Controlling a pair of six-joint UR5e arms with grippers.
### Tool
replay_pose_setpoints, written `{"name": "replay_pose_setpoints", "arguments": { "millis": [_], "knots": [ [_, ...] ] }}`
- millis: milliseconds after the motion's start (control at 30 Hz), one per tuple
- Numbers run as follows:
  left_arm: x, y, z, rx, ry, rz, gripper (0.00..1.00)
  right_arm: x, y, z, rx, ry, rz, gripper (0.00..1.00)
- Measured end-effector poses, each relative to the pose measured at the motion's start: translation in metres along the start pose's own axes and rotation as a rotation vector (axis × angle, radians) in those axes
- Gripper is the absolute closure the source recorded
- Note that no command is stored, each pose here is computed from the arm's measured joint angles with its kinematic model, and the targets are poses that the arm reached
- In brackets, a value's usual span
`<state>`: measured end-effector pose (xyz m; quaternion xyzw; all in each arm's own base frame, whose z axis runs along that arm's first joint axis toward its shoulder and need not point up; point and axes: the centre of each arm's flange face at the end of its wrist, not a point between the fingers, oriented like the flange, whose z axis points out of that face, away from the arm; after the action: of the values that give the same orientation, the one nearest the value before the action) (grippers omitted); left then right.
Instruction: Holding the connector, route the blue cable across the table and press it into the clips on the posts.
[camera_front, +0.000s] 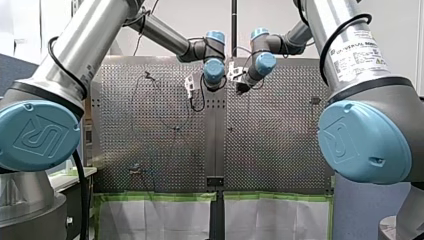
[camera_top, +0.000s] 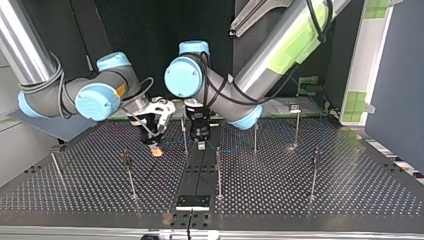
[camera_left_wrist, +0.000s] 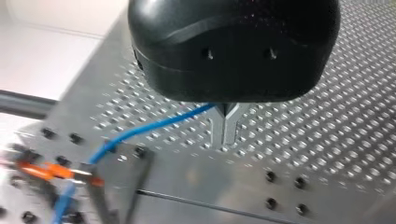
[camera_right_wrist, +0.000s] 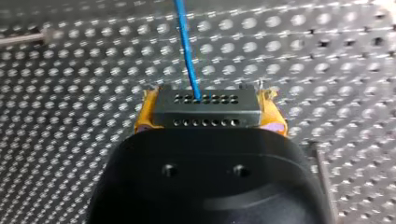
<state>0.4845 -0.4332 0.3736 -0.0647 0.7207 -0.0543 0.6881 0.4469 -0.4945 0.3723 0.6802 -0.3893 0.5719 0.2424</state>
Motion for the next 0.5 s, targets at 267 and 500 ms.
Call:
{"name": "replay_pose_setpoints", "arguments": {
  "millis": [267, 500],
  "knots": [
    [0.013, 0.004, -0.006, 0.041, -0.007, -0.013, 1.00, -0.029, 0.004, -0.004, 0.002, -0.059, -0.020, 1.00],
    [0.036, 0.010, -0.009, 0.063, -0.002, -0.010, 1.00, -0.059, 0.004, -0.011, 0.037, -0.121, -0.024, 1.00]
  ]
}}
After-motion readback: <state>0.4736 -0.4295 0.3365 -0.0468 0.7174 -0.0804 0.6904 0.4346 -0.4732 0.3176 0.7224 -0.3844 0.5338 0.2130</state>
